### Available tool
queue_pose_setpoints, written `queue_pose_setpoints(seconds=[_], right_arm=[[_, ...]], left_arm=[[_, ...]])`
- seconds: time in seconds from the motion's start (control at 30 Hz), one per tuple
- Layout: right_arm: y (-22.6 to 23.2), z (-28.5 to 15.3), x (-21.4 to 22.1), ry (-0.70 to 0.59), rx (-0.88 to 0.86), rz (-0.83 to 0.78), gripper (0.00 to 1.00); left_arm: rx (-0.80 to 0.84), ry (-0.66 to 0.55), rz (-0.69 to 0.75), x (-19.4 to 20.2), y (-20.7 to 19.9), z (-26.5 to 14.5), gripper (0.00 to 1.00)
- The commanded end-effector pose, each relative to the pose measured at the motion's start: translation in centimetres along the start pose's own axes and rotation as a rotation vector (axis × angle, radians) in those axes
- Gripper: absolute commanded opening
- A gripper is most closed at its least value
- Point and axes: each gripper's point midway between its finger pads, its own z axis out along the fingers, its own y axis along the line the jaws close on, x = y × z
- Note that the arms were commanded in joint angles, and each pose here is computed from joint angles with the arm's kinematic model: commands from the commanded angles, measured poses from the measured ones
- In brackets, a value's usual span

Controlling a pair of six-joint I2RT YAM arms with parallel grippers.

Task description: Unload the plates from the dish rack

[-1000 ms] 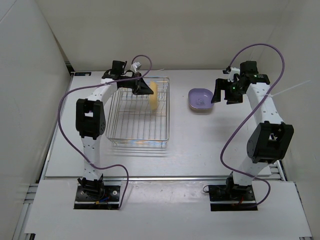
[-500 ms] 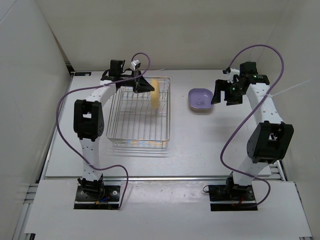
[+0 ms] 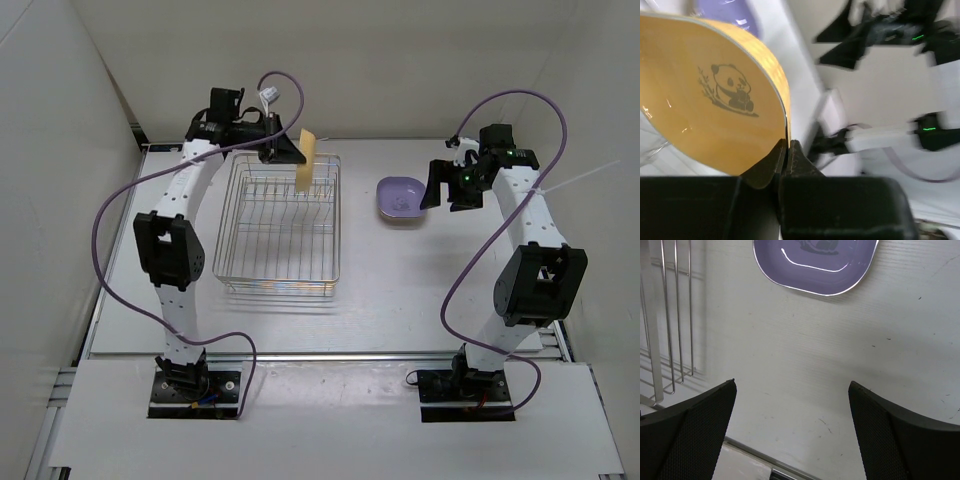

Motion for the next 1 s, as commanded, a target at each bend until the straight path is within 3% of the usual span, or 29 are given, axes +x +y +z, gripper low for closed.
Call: queue_pose_setpoints(seconds=[0.0, 0.03, 0.07, 0.1, 0.13, 0.17, 0.2, 0.3, 0.37, 0.47, 0.57, 0.67, 0.8, 0.97], right_arm=[[1.8, -2.1, -1.3, -0.058, -0.067, -0.054, 0.95], [2.0, -2.1, -1.3, -0.059, -0.079, -0.055, 0.95], [2.5, -2.7, -1.5, -0.069, -0.089, -0.060, 0.95], [3.0, -3.2, -1.7, -0.084, -0.112, -0.076, 0.95], [3.1, -3.2, -1.4, -0.075, -0.113, -0.071, 0.95], [3.7, -3.7, -1.5, -0.090, -0.136, -0.079, 0.95], [3.9, -4.1, -1.4, -0.090, -0.136, -0.079, 0.95], [5.0, -5.4, -1.4, -0.118, -0.173, -0.108, 0.95], [5.8, -6.6, -1.4, -0.143, -0.179, -0.122, 0.94], [6.8, -8.6, -1.7, -0.198, -0.184, -0.154, 0.94], [8.3, -10.1, -1.6, -0.235, -0.193, -0.186, 0.94], [10.0, -11.4, -1.1, -0.262, -0.226, -0.224, 0.92], [11.2, -11.6, 0.1, -0.260, -0.263, -0.247, 0.84], [12.5, -9.7, 1.7, -0.203, -0.251, -0.313, 0.83]], left_arm=[[-0.233, -0.018, 0.426, 0.2, -5.9, -3.5, 0.11], [-0.278, 0.039, 0.498, 1.4, -6.3, -2.1, 0.11], [-0.425, 0.058, 0.570, 1.4, -5.2, -2.3, 0.11], [-0.533, 0.132, 0.721, 3.2, -5.6, -1.9, 0.11], [-0.500, 0.165, 0.787, 4.7, -6.8, -1.1, 0.11], [-0.619, 0.167, 0.850, 4.7, -6.0, -1.6, 0.11], [-0.663, 0.251, 0.925, 6.7, -4.3, -1.1, 0.11], [-0.828, 0.299, 1.232, 8.8, -7.1, -0.1, 0.11], [-0.970, 0.443, 1.439, 11.0, -6.3, 0.5, 0.11], [-1.048, 0.621, 1.624, 13.6, -6.3, 0.8, 0.11], [-1.117, 0.791, 1.767, 15.3, -5.3, 0.4, 0.11], [-1.121, 0.853, 1.909, 16.8, -5.3, 2.2, 0.11], [-1.109, 0.857, 1.965, 17.4, -5.8, 4.6, 0.11], [-1.081, 0.817, 1.980, 18.0, -7.0, 7.5, 0.11]])
